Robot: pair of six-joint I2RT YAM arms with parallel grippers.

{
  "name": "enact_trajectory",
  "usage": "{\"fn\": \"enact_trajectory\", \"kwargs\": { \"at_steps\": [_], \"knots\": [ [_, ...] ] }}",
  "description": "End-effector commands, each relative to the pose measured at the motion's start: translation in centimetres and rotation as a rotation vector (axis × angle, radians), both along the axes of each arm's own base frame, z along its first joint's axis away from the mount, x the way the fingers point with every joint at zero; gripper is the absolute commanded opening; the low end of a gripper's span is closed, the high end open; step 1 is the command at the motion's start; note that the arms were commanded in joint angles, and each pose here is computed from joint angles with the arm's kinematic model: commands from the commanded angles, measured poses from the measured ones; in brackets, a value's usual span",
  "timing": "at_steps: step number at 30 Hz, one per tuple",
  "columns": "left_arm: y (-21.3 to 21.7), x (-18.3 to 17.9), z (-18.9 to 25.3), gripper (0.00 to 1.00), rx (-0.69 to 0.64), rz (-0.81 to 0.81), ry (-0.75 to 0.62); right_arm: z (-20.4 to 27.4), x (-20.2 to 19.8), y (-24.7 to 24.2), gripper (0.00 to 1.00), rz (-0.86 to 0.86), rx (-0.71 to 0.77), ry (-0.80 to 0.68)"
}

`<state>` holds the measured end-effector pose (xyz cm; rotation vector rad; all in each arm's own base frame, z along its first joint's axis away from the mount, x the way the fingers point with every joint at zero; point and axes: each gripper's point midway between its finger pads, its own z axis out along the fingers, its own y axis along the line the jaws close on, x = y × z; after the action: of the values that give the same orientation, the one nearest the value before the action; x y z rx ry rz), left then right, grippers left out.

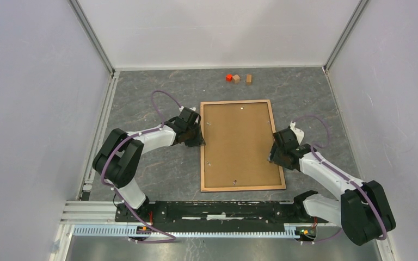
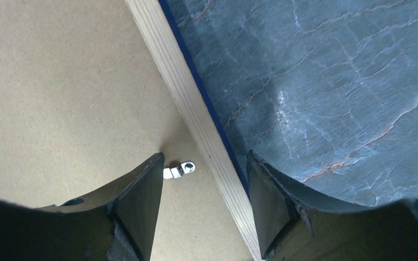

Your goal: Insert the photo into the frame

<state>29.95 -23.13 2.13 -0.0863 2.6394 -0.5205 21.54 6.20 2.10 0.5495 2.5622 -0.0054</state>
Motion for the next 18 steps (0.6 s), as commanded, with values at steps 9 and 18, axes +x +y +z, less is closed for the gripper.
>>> {"fn": "enact_trajectory", "kwargs": {
  "at_steps": [9,18],
  "knots": [
    [1.6,-1.6,-1.6,0.08,0.061,-0.008,0.056,-1.5,-2.4,-1.1,0.46,0.051,-0.052,0.050],
    [1.6,-1.6,-1.6,0.07,0.062,-0.008,0.057,-1.7,-2.8,-1.1,0.27,0.151,-0.075,0.067]
  ]
}}
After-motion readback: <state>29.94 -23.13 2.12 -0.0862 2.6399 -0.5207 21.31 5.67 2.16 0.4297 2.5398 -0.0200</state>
